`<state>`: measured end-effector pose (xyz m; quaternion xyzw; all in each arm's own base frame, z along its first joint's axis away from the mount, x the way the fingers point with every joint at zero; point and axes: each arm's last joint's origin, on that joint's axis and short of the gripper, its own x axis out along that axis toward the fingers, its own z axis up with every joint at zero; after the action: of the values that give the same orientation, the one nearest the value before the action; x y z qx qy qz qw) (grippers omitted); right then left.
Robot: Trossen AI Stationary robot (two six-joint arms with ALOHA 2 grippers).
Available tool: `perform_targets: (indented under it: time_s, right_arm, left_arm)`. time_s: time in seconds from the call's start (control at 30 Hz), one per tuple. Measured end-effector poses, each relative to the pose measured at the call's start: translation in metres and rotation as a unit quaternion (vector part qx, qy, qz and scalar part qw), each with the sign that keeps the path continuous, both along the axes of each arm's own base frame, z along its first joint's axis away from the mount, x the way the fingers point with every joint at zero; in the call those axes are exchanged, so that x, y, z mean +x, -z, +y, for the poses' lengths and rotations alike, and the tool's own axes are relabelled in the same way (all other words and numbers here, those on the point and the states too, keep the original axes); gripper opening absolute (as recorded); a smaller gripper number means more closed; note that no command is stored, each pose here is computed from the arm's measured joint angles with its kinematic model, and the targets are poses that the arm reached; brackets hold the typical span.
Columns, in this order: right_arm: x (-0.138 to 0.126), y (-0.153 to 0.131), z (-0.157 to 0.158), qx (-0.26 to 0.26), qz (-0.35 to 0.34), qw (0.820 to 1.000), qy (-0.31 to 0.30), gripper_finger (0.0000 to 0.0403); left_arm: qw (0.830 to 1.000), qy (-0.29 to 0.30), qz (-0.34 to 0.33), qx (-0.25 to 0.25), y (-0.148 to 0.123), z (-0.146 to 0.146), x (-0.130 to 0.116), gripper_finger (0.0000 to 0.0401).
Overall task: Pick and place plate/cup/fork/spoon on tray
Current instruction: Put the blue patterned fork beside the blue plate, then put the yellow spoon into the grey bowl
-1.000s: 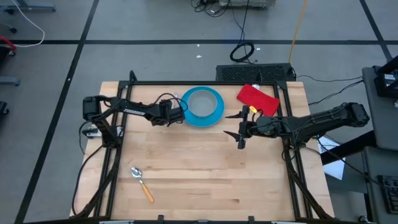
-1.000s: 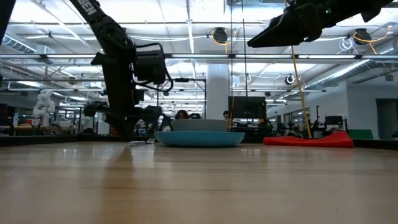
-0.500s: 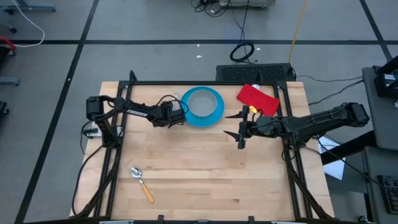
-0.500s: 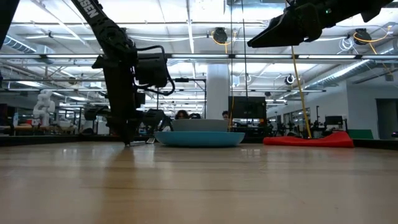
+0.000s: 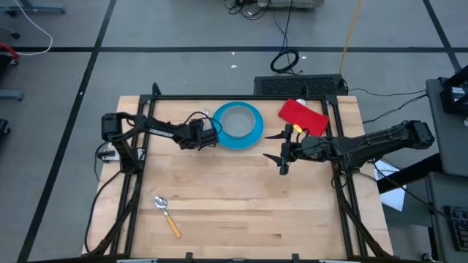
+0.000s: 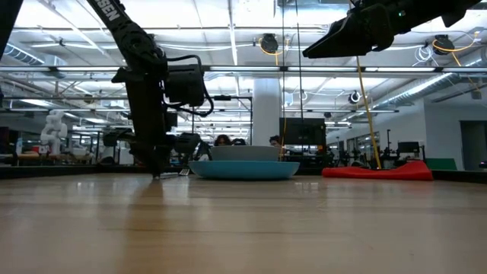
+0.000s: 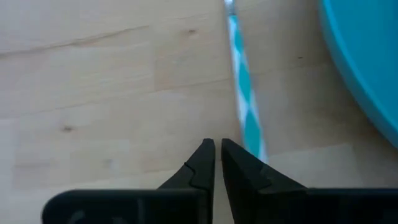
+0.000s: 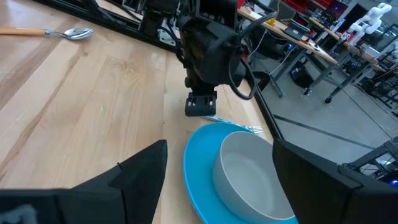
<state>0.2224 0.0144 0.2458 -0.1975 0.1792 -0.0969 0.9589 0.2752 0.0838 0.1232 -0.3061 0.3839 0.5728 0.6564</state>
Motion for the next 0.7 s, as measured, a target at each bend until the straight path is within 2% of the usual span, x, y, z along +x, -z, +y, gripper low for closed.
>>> perform_targets:
  time_s: [0.27, 0.5, 0.7]
  right_arm:
    - [0.000, 0.000, 0.000, -0.001, 0.000, 1.000, 0.000, 0.0279]
    - [0.000, 0.000, 0.000, 0.000, 0.000, 1.000, 0.000, 0.0279]
    - [0.000, -0.001, 0.000, 0.009, -0.006, 1.000, 0.003, 0.0279]
  left_arm:
    - [1.000, 0.013, -0.007, -0.002, -0.031, -0.017, -0.012, 0.0035]
    - [0.998, 0.055, -0.038, 0.007, -0.064, -0.062, -0.026, 0.0035]
    - [0.994, 0.087, -0.071, -0.007, -0.074, -0.105, -0.035, 0.0035]
